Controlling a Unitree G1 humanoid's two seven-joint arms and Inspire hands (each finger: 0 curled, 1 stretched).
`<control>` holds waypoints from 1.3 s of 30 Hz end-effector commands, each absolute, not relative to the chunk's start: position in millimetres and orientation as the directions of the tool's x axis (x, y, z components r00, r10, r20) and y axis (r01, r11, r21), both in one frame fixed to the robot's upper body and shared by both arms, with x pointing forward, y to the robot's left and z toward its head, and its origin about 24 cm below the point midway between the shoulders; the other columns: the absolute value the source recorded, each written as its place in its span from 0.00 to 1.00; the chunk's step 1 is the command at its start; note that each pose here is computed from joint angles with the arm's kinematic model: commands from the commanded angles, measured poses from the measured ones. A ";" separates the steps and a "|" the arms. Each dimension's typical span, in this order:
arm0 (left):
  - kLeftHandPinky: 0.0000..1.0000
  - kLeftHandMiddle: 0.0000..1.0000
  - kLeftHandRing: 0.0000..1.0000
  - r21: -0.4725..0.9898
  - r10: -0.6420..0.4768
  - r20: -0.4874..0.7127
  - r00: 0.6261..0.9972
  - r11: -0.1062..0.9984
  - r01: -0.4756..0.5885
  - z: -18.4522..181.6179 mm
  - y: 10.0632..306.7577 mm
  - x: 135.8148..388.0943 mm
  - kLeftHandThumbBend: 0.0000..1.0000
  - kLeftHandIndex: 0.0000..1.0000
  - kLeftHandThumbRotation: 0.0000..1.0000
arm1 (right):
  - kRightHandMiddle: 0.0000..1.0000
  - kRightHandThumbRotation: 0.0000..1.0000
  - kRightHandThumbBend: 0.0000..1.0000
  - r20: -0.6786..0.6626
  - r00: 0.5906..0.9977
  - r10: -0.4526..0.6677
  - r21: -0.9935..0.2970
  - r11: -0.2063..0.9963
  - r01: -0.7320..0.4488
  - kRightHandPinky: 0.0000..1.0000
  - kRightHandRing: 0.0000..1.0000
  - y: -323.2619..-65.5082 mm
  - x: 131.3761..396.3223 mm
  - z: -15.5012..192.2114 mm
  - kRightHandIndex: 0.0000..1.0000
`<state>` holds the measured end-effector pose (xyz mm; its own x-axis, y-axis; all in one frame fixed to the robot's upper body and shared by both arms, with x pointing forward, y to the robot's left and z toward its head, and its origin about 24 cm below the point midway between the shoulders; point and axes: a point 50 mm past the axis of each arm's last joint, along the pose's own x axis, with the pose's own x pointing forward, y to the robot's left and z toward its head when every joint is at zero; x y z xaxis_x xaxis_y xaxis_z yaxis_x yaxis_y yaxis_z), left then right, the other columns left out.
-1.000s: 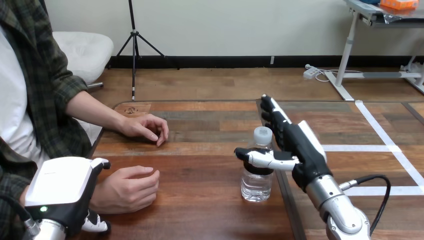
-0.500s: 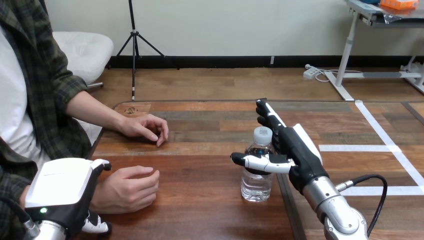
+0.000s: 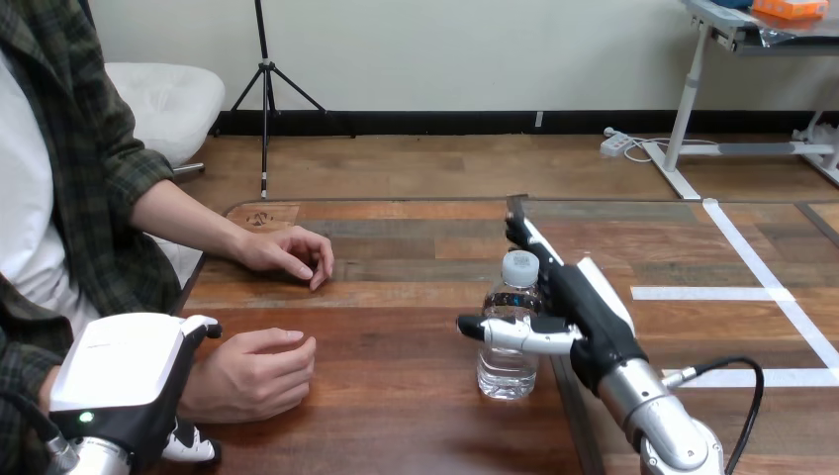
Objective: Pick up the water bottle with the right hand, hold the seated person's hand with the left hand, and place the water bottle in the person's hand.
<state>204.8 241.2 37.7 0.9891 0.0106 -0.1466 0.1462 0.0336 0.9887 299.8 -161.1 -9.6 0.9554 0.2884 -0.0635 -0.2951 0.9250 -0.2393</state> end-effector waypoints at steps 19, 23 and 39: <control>0.77 0.79 0.78 0.996 -0.022 -0.082 0.996 0.024 0.082 52.7 239.6 210.4 0.88 0.78 0.09 | 0.98 0.10 0.82 -0.026 0.964 0.265 -0.231 0.936 -0.264 0.99 0.97 -149.5 314.7 -1.4 0.98; 0.77 0.80 0.79 0.996 -0.022 -0.080 0.997 0.024 0.081 53.1 239.1 210.1 0.88 0.78 0.10 | 0.96 0.08 0.81 -0.030 0.967 0.252 -0.225 0.941 -0.253 0.96 0.94 -148.2 314.4 -3.2 0.95; 0.76 0.79 0.78 0.997 -0.036 -0.070 0.997 0.028 0.071 53.5 239.0 209.7 0.88 0.78 0.10 | 0.86 0.00 0.77 -0.063 0.974 0.216 -0.162 0.961 -0.224 0.86 0.84 -143.0 313.2 -10.6 0.86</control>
<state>201.1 242.4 36.5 0.9878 0.0019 -0.1554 0.1552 0.0435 0.9869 287.0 -152.7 -39.2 0.9634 0.2056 -0.1719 -0.2339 0.9582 -0.1646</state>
